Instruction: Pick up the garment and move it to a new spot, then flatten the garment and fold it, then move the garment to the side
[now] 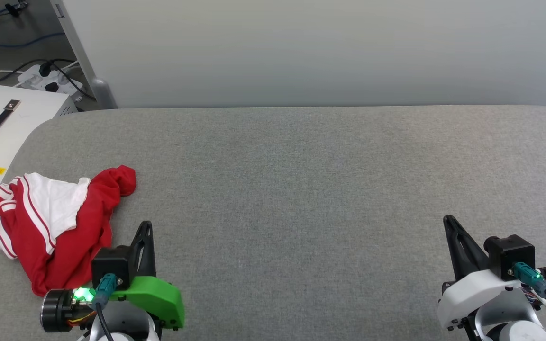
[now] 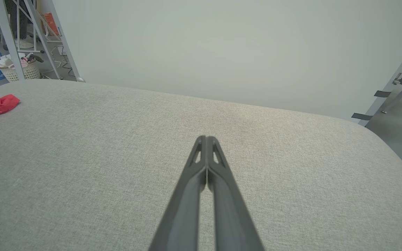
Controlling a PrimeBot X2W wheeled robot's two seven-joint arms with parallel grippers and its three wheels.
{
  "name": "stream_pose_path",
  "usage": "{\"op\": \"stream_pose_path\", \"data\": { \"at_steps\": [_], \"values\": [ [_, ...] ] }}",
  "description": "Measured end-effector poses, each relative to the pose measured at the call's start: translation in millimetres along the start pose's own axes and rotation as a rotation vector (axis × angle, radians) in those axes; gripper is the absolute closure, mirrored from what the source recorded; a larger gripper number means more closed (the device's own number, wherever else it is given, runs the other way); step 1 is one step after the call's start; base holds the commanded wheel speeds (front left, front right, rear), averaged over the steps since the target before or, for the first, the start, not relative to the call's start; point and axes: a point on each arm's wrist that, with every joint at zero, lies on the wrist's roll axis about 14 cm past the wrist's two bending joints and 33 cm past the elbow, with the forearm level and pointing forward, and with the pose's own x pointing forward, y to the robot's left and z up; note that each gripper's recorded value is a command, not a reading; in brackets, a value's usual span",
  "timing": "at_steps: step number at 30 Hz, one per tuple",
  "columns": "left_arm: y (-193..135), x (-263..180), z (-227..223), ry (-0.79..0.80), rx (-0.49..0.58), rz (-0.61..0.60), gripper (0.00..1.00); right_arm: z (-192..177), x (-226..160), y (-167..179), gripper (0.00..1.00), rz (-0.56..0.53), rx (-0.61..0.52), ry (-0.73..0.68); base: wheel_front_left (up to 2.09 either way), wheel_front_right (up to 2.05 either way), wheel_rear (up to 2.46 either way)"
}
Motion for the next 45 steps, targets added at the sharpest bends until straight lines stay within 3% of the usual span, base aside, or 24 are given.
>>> {"op": "stream_pose_path", "data": {
  "at_steps": [32, 33, 45],
  "values": [
    [0.0, 0.0, 0.0, 0.0, 0.0, 0.0, 1.0, 0.0, 0.0, 0.0, 1.0, 0.0, 0.0, 0.0, 0.0, 0.0, 0.0],
    [0.0, -0.1, -0.3, 0.001, 0.0, 0.0, 0.0, -0.1, -0.1, -0.1, 0.0, 0.0, 0.001, 0.0, 0.0, 0.0, 0.0],
    [0.0, -0.1, 0.4, -0.007, -0.002, 0.003, 0.0, 1.0, 0.0, -1.7, 0.0, -0.005, 0.005, -0.008, 0.0, 0.0, 0.0]
  ]
}}
